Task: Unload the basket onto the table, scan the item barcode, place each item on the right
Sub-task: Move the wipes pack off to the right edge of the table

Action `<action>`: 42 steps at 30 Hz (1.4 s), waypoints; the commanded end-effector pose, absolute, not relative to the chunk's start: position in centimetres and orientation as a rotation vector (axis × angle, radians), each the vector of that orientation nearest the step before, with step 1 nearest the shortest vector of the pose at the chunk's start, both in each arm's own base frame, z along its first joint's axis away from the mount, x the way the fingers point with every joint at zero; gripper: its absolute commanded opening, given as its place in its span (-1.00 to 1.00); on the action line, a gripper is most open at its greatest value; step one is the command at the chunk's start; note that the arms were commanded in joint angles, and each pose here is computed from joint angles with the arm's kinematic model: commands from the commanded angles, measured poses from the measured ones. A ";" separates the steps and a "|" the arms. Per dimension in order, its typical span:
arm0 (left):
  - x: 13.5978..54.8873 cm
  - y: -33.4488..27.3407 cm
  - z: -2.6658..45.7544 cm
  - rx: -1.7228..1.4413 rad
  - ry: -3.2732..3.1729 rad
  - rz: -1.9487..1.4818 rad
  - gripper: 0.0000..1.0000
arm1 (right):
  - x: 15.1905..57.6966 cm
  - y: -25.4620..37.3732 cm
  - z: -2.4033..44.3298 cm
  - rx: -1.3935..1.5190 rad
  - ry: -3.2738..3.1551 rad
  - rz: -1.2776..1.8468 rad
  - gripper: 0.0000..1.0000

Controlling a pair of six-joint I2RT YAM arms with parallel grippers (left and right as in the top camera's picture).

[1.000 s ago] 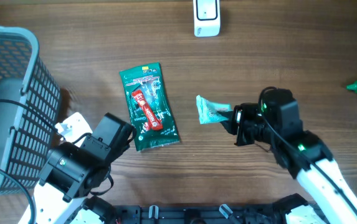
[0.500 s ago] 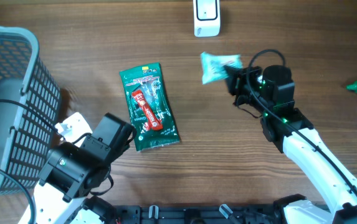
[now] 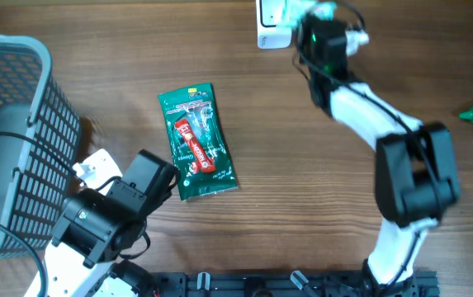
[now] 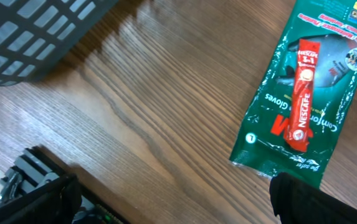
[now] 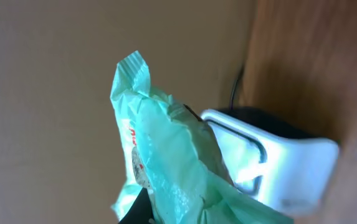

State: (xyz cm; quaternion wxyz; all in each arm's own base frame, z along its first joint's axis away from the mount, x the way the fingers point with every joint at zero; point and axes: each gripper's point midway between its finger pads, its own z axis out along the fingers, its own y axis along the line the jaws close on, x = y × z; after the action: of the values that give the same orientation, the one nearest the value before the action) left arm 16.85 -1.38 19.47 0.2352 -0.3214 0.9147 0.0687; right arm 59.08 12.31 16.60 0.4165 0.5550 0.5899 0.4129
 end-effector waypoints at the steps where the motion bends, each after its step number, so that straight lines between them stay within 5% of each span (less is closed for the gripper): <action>1: 16.9 -1.2 19.7 -0.881 2.498 0.192 1.00 | 64.1 13.0 15.5 1.367 1.474 0.978 -0.91; 9: 16.9 -1.2 19.7 -0.881 2.498 0.192 1.00 | 67.5 14.0 11.6 1.388 1.493 0.940 -0.91; 16: 16.9 -1.2 19.7 -0.881 2.498 0.192 1.00 | 67.2 10.2 14.7 1.421 1.510 0.928 -0.91; 25: 16.9 -1.2 19.7 -0.881 2.498 0.192 1.00 | 57.8 -13.2 13.8 1.814 1.354 0.184 -0.91; 31: 16.9 -1.2 19.7 -0.881 2.498 0.192 1.00 | 48.0 -26.5 10.2 2.059 1.236 -0.198 -0.87; 33: 16.9 -1.2 19.7 -0.881 2.498 0.192 1.00 | 45.2 -29.4 9.7 2.097 1.257 -0.293 -0.66; 39: 16.9 -1.2 19.7 -0.881 2.498 0.192 1.00 | 47.2 -31.2 10.7 1.732 1.816 -0.147 0.99; 42: 16.9 -1.2 19.7 -0.881 2.497 0.191 1.00 | 50.1 -26.8 14.9 1.430 2.011 0.147 0.99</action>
State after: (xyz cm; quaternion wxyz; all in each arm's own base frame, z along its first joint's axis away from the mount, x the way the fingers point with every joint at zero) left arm 16.85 -1.38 19.45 0.2350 -0.3213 0.9148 0.0690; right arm 46.02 -31.77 8.47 0.2882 0.6881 0.6634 -0.0586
